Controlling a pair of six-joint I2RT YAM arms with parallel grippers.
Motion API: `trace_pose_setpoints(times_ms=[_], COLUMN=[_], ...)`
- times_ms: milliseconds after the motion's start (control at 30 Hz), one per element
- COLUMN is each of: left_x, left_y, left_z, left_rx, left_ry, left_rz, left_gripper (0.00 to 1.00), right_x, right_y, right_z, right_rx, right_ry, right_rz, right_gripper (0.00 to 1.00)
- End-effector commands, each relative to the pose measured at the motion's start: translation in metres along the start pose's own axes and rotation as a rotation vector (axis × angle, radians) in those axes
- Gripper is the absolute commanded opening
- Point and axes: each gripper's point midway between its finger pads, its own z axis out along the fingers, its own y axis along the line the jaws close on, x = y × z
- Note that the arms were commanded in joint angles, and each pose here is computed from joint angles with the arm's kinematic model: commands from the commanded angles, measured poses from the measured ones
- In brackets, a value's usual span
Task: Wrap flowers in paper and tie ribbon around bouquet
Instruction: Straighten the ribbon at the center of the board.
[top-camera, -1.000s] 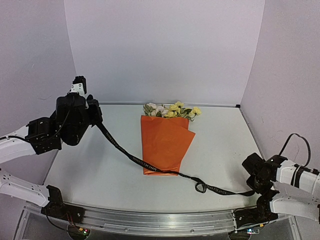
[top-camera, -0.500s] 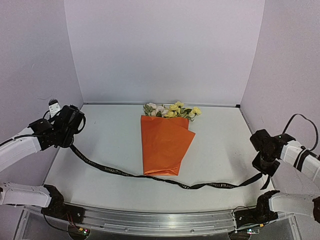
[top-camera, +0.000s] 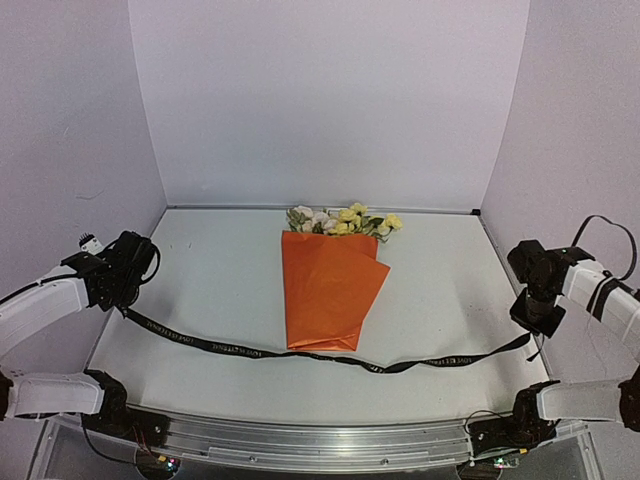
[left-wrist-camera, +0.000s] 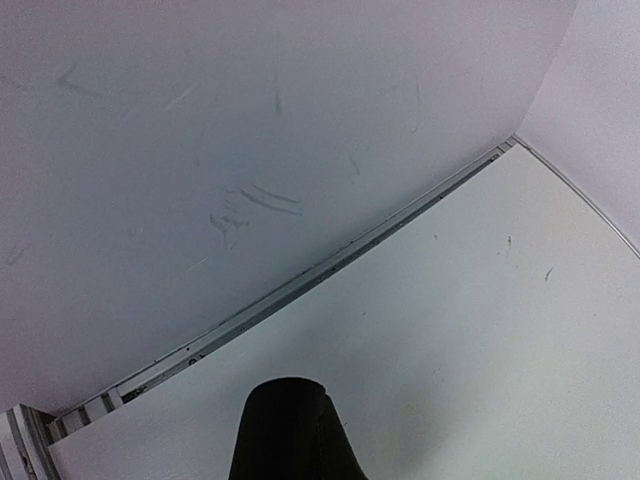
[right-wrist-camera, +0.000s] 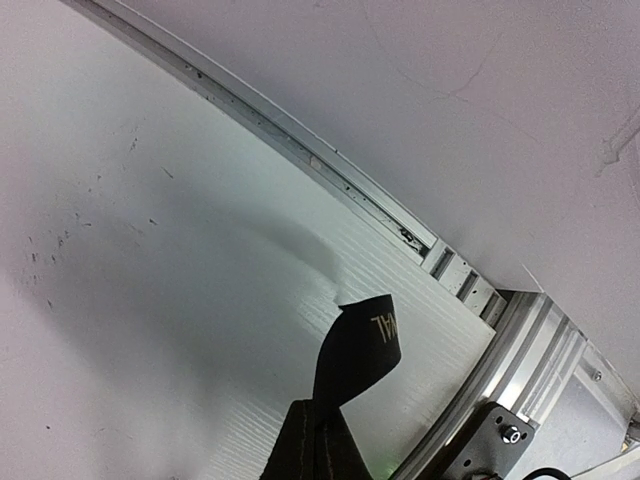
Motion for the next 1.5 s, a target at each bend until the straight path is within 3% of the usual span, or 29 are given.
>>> trace_pose_setpoints(times_ms=[0,1100,1200,1367,1433,1467], left_x=[0.011,-0.002,-0.003,-0.012,-0.017,-0.019], left_y=[0.022,0.047,0.050,0.044,0.037,0.031], left_z=[0.009,0.033,0.031,0.026,0.024,0.024], left_rx=[-0.077,-0.161,-0.170,-0.142,-0.118,-0.095], left_ry=[0.010,-0.004,-0.004,0.003,0.014,0.025], left_rz=[-0.101,-0.134,-0.153,-0.174,-0.158,-0.141], left_gripper=[0.00,0.01,0.21,0.81,0.98,0.99], right_x=[-0.011,-0.042,-0.040,-0.033,-0.031,-0.029], right_y=[-0.006,-0.009,-0.004,0.005,0.014,0.019], right_z=[-0.006,0.008,0.007,0.004,0.000,-0.002], right_rx=[0.046,0.149,0.125,0.058,0.004,-0.025], right_ry=[-0.021,0.080,0.101,0.144,0.169,0.185], right_rz=[-0.043,-0.004,-0.008,-0.018,-0.032,-0.038], right_gripper=[0.00,0.00,0.08,0.54,0.68,0.75])
